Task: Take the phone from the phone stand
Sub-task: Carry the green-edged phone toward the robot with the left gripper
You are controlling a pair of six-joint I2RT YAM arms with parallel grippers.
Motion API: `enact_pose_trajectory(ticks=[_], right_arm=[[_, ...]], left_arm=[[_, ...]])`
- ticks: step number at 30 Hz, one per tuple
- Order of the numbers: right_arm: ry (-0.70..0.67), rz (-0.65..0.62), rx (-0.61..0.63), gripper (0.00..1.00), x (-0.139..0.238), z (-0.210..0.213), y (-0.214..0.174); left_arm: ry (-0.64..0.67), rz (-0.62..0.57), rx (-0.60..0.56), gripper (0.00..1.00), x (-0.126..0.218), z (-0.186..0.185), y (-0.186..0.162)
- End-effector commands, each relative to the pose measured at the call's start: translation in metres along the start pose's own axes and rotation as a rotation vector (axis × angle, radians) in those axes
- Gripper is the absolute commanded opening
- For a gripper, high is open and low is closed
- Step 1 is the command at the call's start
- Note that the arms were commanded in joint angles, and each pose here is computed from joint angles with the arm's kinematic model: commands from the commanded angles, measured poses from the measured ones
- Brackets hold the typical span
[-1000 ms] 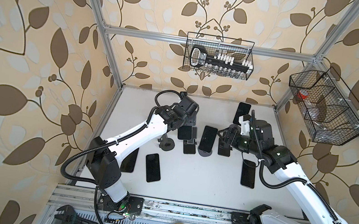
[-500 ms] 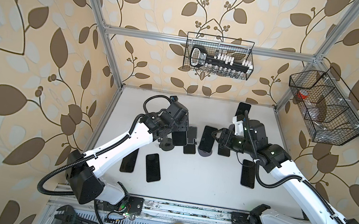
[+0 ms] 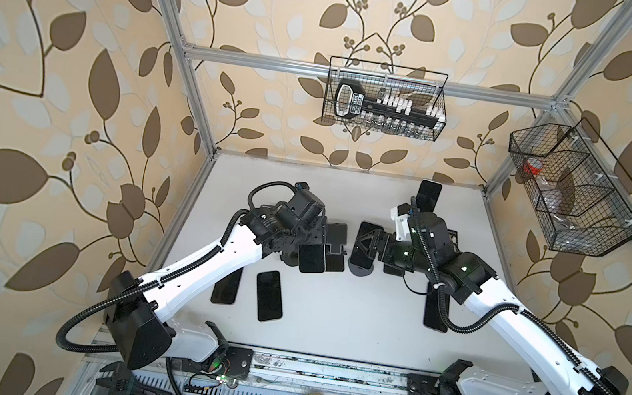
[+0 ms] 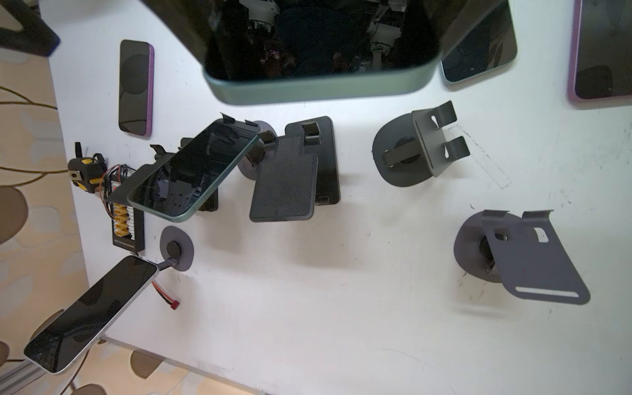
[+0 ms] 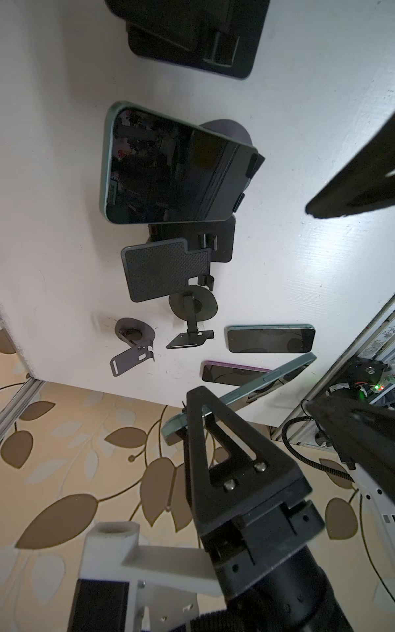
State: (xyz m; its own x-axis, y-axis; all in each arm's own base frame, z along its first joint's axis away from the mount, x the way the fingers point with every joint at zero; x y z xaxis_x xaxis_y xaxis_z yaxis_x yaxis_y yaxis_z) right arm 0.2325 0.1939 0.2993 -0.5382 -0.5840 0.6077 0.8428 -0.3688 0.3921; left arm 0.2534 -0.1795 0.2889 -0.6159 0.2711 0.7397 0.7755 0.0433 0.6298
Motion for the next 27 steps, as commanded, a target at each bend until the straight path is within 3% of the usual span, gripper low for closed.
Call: enact_pose_trajectory(ticks=[1, 27], right_arm=[[0.02, -0.04, -0.001, 0.83, 0.005, 0.011, 0.004], [-0.014, -0.039, 0.002, 0.8, 0.006, 0.014, -0.024]], left_arm=[[-0.036, -0.029, 0.054, 0.48, 0.018, 0.004, -0.001], [-0.063, 0.174, 0.131, 0.48, -0.004, 0.014, -0.075]])
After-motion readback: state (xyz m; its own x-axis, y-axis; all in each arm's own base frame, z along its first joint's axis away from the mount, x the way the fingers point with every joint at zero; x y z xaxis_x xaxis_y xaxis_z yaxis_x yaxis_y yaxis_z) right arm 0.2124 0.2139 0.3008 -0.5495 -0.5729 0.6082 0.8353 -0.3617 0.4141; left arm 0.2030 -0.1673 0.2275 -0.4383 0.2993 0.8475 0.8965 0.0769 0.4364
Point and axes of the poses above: each gripper's point midway between its finger pads, its own x axis back along the fingers, its own z axis along the line the jaws close on, y = z × x, the point moved 8 cm from there along x, back along the fingers, and after that the axes turned 11 degrees about -x, right-handed, at the moved point
